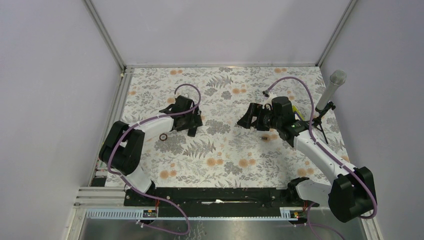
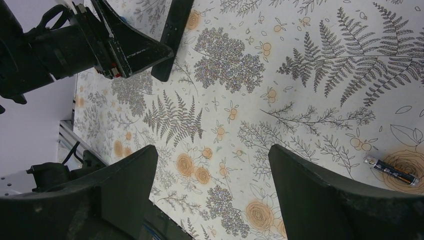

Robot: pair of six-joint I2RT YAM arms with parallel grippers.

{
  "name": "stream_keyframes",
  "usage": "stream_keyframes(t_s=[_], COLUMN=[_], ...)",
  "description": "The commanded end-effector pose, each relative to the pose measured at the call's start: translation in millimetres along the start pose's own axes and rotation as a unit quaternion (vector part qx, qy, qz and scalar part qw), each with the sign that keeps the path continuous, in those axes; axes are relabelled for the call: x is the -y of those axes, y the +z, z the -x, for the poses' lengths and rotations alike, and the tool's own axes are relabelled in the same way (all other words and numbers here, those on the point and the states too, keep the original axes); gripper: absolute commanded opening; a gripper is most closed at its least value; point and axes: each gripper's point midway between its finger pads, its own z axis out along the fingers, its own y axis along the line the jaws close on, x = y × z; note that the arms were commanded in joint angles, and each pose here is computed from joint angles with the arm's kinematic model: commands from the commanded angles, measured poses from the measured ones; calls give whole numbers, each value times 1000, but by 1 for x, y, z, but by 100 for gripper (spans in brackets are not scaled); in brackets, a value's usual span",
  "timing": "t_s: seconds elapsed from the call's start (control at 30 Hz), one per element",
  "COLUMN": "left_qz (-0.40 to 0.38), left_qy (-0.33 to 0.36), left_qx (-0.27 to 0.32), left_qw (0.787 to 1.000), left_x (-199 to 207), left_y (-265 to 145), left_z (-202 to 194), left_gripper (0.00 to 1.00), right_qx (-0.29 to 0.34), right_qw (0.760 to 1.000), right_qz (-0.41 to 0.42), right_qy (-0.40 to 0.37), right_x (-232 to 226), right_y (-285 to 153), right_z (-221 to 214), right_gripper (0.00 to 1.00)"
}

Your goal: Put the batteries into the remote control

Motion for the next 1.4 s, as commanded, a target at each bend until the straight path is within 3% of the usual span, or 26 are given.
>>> stream_keyframes(t_s=[0.0,0.37,0.7,0.93,1.1,1.23,1.37], left_qz=[-18,75,90,94,96,51,-52], left_qy=[15,36,89,106,127,126,105], left_qx=[51,39,8,-3,-6,-16,-17], left_qw=[998,996,992,990,987,991,993], left_x=[17,-7,-5,-6,-3,16,59], left_y=[-18,1,19,21,23,15,-11], left_z=[35,39,23,18,16,14,21], left_gripper=[82,82,72,53,46,34,32], right_qx=[7,-4,-11,-16,-12,-18,-27], right_qw=[1000,1000,1000,1000,1000,999,995], right_qz=[15,11,9,7,11,30,97], right_qy=[-6,1,3,6,8,5,3], right_x=[-6,-1,2,4,4,-1,-21], right_y=[2,7,10,13,14,15,16], right_z=[2,-4,-7,-10,-10,-14,-18], right_gripper=[90,89,90,90,90,90,91])
